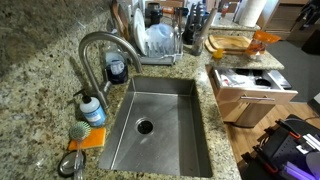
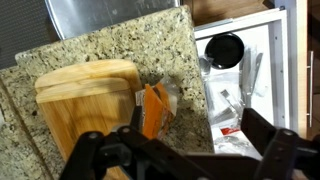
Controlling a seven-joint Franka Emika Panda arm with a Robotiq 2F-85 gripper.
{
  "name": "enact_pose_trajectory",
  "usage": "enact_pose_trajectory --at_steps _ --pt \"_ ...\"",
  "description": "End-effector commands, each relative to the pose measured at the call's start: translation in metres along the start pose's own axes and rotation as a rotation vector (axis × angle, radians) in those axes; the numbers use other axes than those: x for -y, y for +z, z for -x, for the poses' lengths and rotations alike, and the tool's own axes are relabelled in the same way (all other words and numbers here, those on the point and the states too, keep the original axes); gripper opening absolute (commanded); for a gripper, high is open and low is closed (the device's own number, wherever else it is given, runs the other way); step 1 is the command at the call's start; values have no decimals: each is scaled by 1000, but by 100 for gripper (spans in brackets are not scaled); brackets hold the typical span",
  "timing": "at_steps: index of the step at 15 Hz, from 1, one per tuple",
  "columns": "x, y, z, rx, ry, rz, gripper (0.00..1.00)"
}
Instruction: Place the orange pack inside the open drawer, take the pack out of the drawer and put it on the countertop
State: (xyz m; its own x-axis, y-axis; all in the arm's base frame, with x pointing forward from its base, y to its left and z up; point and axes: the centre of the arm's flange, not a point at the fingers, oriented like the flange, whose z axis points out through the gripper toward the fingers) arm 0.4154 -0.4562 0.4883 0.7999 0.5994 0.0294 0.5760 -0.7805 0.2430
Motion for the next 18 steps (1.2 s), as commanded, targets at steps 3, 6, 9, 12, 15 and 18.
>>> enact_pose_trajectory --at_steps 3,6,9,12,15,18 --pt "-11 18 -14 45 27 -6 100" --pt "-39 35 -32 4 164 -115 100" --pt "-56 41 -45 -18 263 -123 100" --pt "-41 42 -46 7 277 -92 100" --pt "-46 46 -43 12 266 -87 100" --pt "-61 73 -58 -102 96 -142 100"
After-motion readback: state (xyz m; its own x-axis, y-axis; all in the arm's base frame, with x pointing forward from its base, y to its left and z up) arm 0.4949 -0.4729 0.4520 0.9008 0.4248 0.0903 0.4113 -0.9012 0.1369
